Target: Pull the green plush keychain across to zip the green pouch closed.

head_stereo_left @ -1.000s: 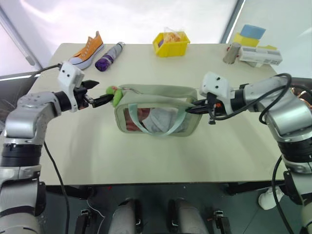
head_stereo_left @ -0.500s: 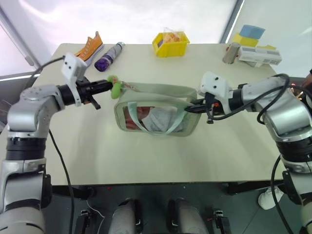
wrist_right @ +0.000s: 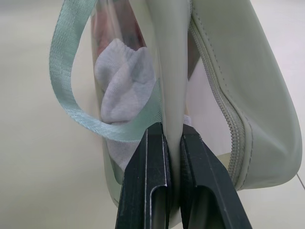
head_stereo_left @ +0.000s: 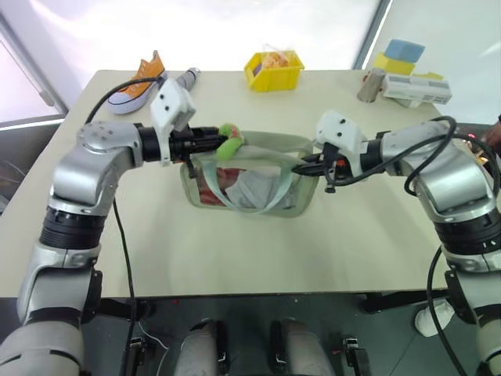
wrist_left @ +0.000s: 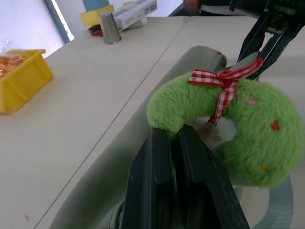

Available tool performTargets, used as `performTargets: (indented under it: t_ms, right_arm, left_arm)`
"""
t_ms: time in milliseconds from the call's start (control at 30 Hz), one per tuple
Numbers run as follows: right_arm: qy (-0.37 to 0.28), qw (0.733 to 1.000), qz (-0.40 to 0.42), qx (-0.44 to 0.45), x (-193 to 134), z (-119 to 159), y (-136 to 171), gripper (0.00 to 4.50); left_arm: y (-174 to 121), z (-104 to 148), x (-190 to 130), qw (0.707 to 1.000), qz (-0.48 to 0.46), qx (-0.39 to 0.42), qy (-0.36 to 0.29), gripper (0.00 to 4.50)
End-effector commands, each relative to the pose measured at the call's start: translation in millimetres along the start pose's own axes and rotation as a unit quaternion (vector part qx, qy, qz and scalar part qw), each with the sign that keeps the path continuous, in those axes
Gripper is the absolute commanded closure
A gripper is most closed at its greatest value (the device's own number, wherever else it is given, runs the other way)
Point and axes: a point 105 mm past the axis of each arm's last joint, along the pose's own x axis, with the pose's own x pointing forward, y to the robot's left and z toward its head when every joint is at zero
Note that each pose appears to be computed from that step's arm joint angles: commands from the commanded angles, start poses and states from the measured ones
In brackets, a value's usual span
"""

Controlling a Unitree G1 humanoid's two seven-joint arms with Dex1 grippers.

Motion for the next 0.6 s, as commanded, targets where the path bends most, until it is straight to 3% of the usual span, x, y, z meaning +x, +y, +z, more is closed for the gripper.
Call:
performTargets:
  t_ms: [33,167,200,333,600]
  right_arm:
    - [-0.008,1.0,-0.016,-0.014,-3,8,-4,4.5]
    - [-0.011,1.0,-0.017,-0.014,-1,9,-6,4.5]
    - [-0.012,1.0,-0.017,-0.015,1,9,-7,4.5]
    - [-0.014,1.0,-0.017,-0.016,5,7,-11,4.5]
    - [-0.014,1.0,-0.016,-0.019,6,8,-14,4.5]
  left_arm:
    - [23,31,-13,0.998,0.045,0.046,-0.029,2.59]
    - [40,43,-39,0.995,0.075,0.068,-0.012,0.56]
    - [43,36,-49,0.993,0.083,0.08,0.014,0.22]
    - [27,1,-73,0.993,0.06,0.065,0.082,0.22]
    - [3,-20,-61,0.996,0.056,0.008,0.063,0.22]
